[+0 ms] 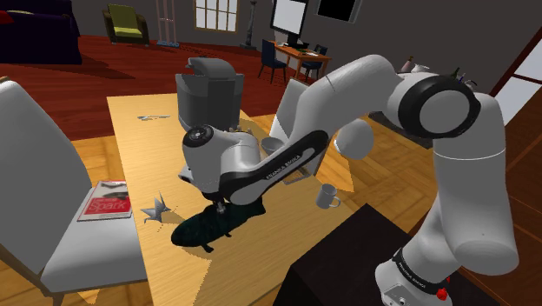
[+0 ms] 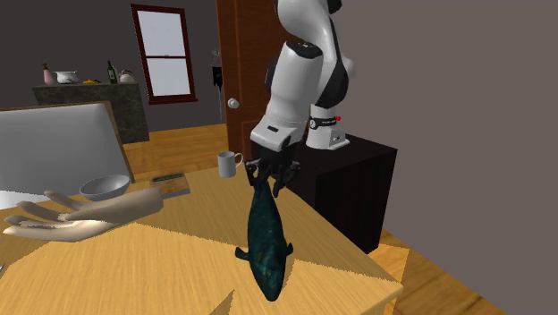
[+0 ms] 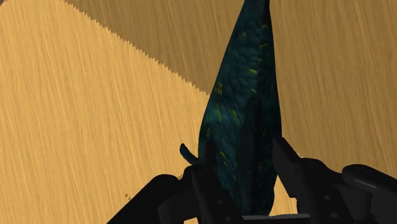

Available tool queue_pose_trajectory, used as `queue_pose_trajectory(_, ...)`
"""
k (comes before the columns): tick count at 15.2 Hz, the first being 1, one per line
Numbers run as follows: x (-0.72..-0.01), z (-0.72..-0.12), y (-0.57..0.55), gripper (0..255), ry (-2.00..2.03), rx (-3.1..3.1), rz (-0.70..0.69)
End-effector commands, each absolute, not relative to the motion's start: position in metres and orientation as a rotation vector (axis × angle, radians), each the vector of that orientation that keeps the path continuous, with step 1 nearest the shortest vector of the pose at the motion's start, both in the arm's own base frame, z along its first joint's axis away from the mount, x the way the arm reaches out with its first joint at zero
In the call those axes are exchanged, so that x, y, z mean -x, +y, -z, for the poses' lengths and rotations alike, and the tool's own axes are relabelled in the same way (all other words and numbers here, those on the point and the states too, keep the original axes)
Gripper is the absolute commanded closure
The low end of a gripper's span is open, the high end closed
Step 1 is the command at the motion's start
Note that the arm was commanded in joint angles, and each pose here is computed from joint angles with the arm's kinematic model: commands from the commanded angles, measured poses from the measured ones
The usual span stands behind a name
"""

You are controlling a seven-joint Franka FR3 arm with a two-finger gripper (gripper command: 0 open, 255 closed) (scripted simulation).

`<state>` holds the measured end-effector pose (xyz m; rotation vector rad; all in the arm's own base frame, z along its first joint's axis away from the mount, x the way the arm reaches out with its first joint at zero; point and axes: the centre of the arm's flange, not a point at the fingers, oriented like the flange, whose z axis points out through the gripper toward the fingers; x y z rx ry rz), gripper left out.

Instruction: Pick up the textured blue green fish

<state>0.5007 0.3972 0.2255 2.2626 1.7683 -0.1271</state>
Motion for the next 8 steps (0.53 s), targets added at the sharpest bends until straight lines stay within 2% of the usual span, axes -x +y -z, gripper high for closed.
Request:
queue_pose_trajectory(1,-0.501,-0.238,0.397,255,1.768,-2.263,0.123)
queue_pose_trajectory(8,-0.501,-0.265,0.397,255,1.768,-2.263,0.123)
